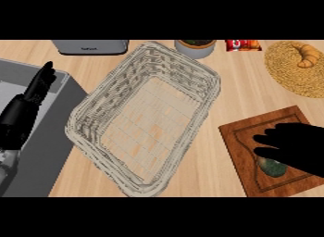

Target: Pick the squash from the cutting board and place it in the basket

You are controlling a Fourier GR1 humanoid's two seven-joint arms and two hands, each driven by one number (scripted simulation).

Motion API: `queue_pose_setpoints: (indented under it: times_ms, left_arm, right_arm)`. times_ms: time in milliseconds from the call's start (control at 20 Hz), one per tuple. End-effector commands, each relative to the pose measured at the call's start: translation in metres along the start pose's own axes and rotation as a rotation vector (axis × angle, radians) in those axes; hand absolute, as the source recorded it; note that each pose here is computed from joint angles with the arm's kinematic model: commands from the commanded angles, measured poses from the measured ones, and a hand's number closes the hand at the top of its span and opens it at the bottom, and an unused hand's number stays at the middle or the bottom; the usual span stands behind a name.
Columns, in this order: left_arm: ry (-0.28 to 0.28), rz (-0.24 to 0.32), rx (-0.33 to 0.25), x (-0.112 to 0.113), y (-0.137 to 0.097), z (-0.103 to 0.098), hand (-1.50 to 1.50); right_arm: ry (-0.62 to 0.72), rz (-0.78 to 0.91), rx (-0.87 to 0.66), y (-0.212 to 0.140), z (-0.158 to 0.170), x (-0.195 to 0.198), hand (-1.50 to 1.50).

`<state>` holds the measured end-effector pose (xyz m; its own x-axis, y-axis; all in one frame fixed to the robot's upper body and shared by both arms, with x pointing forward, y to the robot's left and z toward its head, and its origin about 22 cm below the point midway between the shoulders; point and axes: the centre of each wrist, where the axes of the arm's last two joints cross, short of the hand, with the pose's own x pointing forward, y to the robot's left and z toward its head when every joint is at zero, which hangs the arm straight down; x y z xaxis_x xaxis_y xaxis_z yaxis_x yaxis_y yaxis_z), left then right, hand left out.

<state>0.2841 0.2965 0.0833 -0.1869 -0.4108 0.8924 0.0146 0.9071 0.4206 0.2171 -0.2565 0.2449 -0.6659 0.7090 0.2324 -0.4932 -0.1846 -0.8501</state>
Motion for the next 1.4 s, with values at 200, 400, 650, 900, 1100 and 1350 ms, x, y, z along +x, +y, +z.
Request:
queue_pose_setpoints:
  times_ms: [200, 400, 650, 900, 1100, 1350]
  left_arm:
    - [0.005, 0.009, 0.007, -0.001, -0.027, 0.003, 0.00]
    - [0.007, 0.027, -0.007, -0.002, -0.002, -0.008, 0.00]
    - [-0.001, 0.021, 0.001, -0.010, -0.004, 0.003, 0.00]
    - [0.004, 0.018, -0.002, -0.004, -0.013, -0.006, 0.00]
    - [0.011, 0.021, -0.005, -0.013, -0.008, 0.003, 0.00]
    - [0.000, 0.002, 0.005, -0.010, -0.015, -0.004, 0.00]
  right_arm:
    - [0.082, 0.024, 0.124, 0.010, -0.019, -0.021, -1.50]
    - [0.078, 0.040, 0.128, 0.017, -0.040, -0.023, -1.50]
    - [0.082, 0.073, 0.178, 0.036, -0.039, -0.045, -1.50]
    - [0.118, 0.126, 0.243, 0.072, -0.069, -0.045, -1.50]
    - [0.166, 0.129, 0.262, 0.085, -0.083, -0.077, -1.50]
    - [0.153, 0.135, 0.233, 0.089, -0.081, -0.080, -1.50]
